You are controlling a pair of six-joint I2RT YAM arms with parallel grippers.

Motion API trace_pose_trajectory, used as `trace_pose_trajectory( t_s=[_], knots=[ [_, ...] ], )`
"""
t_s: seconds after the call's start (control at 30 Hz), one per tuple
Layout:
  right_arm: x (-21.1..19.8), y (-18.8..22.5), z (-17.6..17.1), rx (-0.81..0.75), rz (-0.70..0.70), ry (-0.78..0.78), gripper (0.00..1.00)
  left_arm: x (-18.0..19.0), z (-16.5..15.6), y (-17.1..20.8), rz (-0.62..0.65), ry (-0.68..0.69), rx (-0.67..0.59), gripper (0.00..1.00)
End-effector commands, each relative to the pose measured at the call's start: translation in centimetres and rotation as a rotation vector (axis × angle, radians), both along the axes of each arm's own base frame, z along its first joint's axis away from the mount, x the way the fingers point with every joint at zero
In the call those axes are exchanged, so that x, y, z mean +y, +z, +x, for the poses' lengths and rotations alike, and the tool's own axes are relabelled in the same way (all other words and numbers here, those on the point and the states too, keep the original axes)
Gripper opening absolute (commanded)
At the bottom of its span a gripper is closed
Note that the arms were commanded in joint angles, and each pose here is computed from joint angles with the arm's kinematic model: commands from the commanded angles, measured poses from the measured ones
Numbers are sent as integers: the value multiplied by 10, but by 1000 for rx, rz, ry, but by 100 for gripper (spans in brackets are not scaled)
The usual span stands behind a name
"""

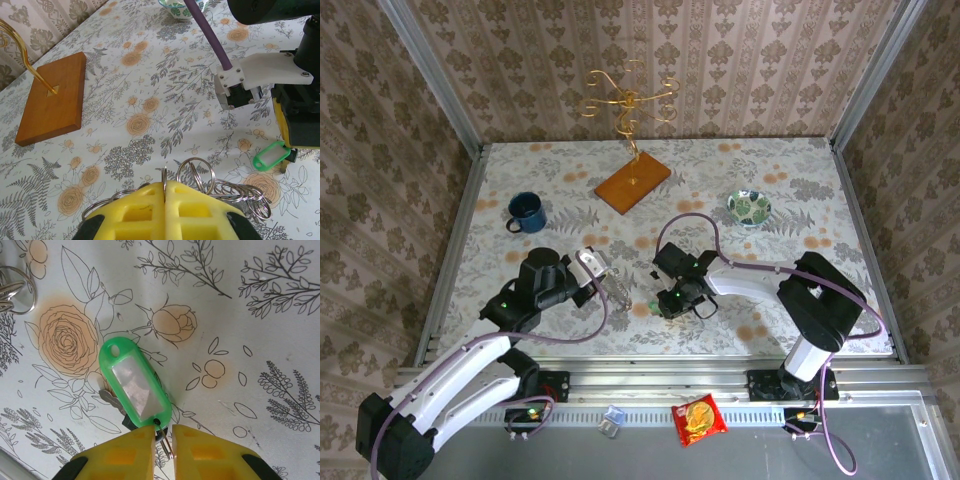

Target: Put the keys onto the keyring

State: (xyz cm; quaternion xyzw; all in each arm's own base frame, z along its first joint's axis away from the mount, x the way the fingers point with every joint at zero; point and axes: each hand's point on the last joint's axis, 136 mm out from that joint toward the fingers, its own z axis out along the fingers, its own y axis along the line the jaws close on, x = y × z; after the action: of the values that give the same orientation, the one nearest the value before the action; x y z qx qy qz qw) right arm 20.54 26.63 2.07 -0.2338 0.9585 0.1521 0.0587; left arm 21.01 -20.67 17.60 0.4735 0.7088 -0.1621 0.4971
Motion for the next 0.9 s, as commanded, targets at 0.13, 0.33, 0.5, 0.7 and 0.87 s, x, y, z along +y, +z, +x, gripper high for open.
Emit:
trace_pose_trajectory(
  t_s=[0.13,0.33,0.5,0.7,0.87],
  knots=[
    [4,7,1,7,9,5,17,-3,-5,-1,9,-35,-8,0],
    [2,4,0,16,1,9,14,-3,-5,-1,9,-34,-7,0],
    [0,3,-2,22,-12,14,13,-4,-5,-1,9,-35,-9,0],
    [1,2,-2,29,-14,19,13,-4,-5,0,5,-36,-8,0],
    [0,0,-3,36,-18,23,12,-4,-5,0,7,-33,-9,0]
  ],
)
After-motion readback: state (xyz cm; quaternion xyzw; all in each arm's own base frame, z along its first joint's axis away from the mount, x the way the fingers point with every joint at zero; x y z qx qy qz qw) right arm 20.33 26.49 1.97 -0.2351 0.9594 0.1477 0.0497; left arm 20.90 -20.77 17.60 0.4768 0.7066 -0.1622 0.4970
